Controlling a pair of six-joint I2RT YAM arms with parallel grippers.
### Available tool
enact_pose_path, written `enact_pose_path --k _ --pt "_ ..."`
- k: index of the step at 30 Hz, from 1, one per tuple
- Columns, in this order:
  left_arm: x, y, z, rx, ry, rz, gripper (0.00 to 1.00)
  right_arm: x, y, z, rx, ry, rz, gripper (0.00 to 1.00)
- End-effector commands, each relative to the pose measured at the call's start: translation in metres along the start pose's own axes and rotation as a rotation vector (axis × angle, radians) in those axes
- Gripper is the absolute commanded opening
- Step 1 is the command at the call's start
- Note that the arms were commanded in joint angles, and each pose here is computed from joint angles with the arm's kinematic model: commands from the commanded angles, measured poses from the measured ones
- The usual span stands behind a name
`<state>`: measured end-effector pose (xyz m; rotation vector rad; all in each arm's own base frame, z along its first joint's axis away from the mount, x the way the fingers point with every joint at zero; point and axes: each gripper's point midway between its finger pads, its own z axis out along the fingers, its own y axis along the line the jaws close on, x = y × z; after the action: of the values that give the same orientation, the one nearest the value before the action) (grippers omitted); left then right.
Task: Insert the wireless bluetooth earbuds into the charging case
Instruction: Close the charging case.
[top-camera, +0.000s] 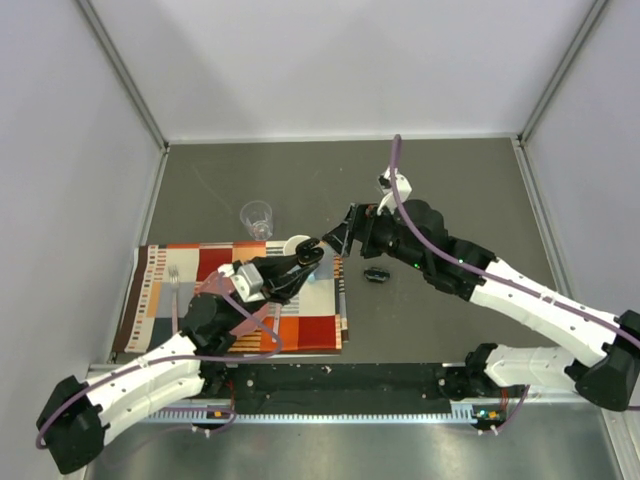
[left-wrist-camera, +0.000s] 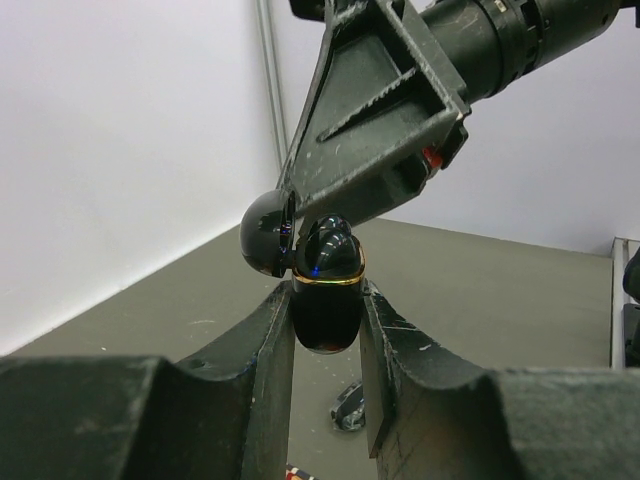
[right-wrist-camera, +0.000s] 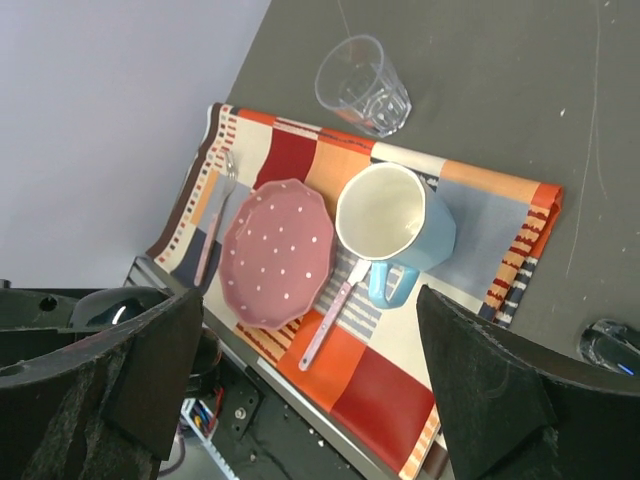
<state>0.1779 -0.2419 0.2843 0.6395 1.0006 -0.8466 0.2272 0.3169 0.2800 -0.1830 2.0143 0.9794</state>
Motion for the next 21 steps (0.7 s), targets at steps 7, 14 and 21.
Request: enact_pose_path --k 7,14,21 --pt "-0.016 -0.010 0.007 0.062 -0.041 0.005 0.00 -0.036 0.010 -0.026 -0.041 -0.181 0.058 0.88" --pt "-0.015 -0.025 0.015 0.163 -0.024 0.005 0.00 -0.035 0.016 -0.027 -0.087 -0.186 0.055 0.88" --pt "-0.010 -0.034 0.021 0.224 0.001 -0.008 0.00 -0.026 0.026 -0.016 -0.127 -0.123 0.023 0.88"
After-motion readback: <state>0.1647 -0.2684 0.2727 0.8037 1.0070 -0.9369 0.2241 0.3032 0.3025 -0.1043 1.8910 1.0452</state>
